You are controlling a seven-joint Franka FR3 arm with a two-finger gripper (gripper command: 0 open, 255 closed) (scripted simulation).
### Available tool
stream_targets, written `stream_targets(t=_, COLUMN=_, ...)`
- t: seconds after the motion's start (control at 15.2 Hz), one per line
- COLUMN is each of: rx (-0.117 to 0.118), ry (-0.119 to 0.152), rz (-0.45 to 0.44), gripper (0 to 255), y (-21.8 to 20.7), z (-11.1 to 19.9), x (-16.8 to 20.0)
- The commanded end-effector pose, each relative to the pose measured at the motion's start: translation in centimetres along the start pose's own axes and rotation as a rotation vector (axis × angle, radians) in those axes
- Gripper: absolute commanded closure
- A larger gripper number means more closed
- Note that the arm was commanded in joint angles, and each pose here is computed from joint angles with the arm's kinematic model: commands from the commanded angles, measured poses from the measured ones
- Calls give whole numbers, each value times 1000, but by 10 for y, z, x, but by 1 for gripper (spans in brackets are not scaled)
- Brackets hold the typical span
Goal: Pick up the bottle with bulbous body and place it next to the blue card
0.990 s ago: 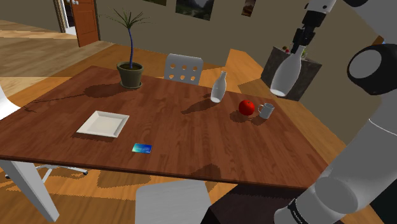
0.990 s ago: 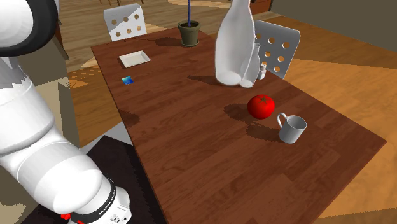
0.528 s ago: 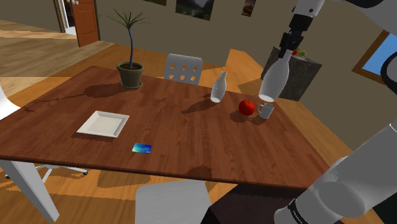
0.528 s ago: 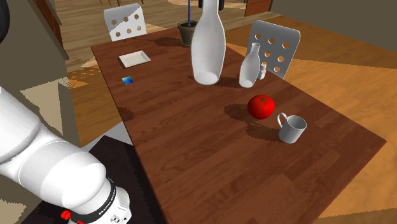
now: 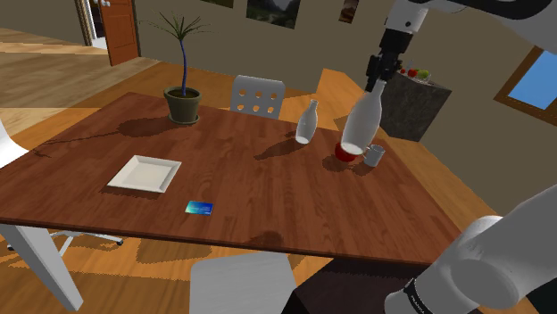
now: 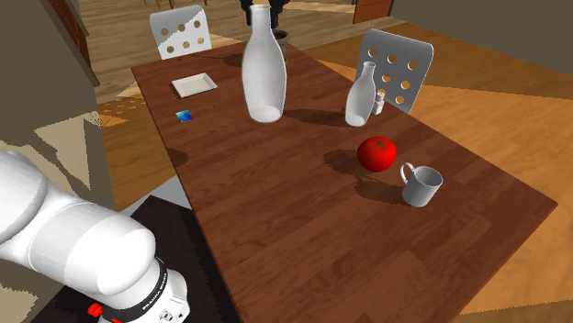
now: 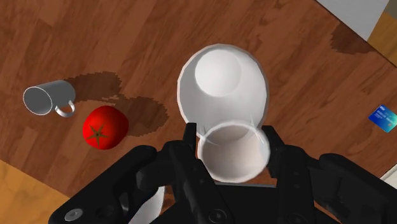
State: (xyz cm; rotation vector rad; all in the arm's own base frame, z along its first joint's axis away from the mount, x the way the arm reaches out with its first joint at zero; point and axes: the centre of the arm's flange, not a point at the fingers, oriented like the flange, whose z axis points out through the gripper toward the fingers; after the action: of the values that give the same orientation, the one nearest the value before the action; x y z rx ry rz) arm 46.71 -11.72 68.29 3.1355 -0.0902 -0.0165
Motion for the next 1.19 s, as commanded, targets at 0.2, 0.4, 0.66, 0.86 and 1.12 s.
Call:
stream_targets(t=0.2, rx=-1, ry=1, rz=2, gripper=255, y=-60, z=26, x=6)
stream_targets(t=0.4, rx=-1, ry=1, rz=2, gripper=255, y=-97, z=40, x=10)
stream_targets(t=0.66, rx=-1, ry=1, rz=2, gripper=255, y=-146, z=59, x=15)
stream_targets(t=0.86, rx=-1, ry=1, rz=2, gripper=255, y=-183, z=73, x=19)
stream_targets(t=1.12, rx=-1, ry=1, rz=2, gripper=255, y=-232, z=92, x=24)
